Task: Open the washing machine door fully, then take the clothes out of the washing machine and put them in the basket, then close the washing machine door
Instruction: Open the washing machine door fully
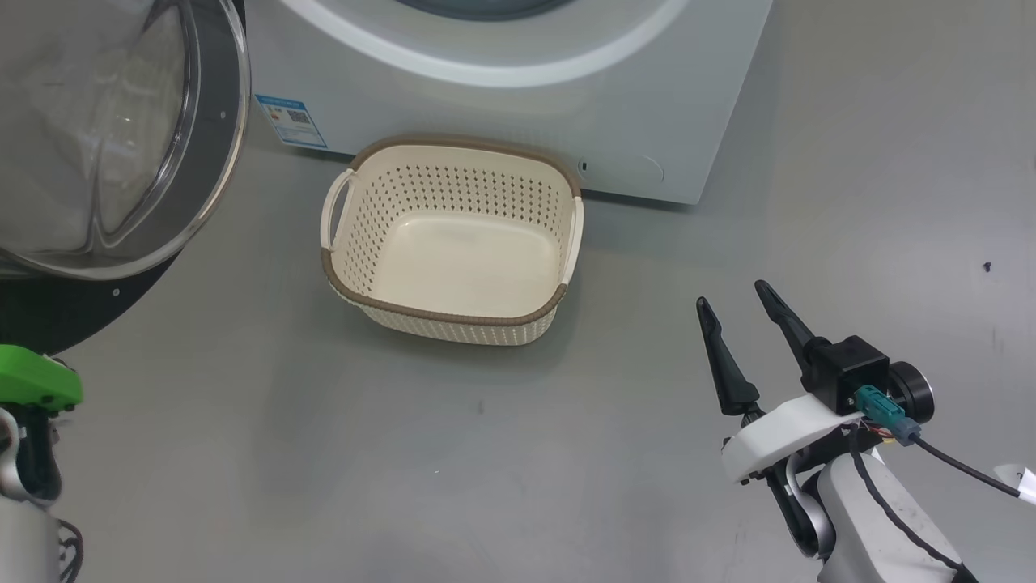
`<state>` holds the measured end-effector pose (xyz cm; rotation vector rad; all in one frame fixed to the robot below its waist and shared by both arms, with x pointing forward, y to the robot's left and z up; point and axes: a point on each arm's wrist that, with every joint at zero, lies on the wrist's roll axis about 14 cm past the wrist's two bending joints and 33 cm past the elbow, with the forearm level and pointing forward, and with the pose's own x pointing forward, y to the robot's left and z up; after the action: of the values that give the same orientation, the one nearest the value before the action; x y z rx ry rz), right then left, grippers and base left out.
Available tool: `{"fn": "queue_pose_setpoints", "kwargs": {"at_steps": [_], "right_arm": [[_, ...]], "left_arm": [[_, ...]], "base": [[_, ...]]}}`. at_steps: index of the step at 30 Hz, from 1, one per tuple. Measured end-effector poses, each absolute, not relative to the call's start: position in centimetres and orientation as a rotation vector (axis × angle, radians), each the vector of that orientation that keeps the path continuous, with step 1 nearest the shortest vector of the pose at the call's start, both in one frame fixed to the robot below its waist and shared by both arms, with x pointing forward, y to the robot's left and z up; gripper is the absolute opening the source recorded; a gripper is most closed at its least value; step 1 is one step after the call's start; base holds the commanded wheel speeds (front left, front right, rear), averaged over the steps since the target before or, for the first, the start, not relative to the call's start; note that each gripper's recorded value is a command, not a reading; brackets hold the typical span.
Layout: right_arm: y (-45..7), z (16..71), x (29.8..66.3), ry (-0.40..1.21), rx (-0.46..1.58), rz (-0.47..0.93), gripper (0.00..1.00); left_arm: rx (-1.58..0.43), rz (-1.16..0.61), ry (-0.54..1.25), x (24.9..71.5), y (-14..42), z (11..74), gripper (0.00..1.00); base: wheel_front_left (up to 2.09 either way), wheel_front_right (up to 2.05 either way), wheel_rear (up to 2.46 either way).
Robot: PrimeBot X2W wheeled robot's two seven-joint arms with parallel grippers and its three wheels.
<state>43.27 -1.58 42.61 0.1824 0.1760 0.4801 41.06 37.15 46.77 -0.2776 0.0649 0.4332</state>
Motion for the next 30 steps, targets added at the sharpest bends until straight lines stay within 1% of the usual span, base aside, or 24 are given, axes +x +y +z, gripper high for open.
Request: {"fn": "queue_pose_setpoints", "kwargs": {"at_steps": [6, 13, 30], "right_arm": [[-2.6, 44.1, 43.1, 0.139, 0.185, 0.448, 1.00], [-5.6, 45.5, 42.2, 0.109, 0.197, 0.362, 1.00], [-11.9, 49.0, 40.0, 0.002, 0.206, 0.180, 1.00]], "left_arm": [[-0.272, 0.352, 0.078, 41.1, 34.4, 46.5, 0.00], [-0.288, 0.218, 0.080, 41.8, 29.5, 46.3, 0.00], [-0.327, 0.004, 0.039, 42.6, 21.0, 47.4, 0.00]], "base": [[0.00, 0.00, 0.00], [0.00, 0.00, 0.00], [0.00, 0.00, 0.00]]}}
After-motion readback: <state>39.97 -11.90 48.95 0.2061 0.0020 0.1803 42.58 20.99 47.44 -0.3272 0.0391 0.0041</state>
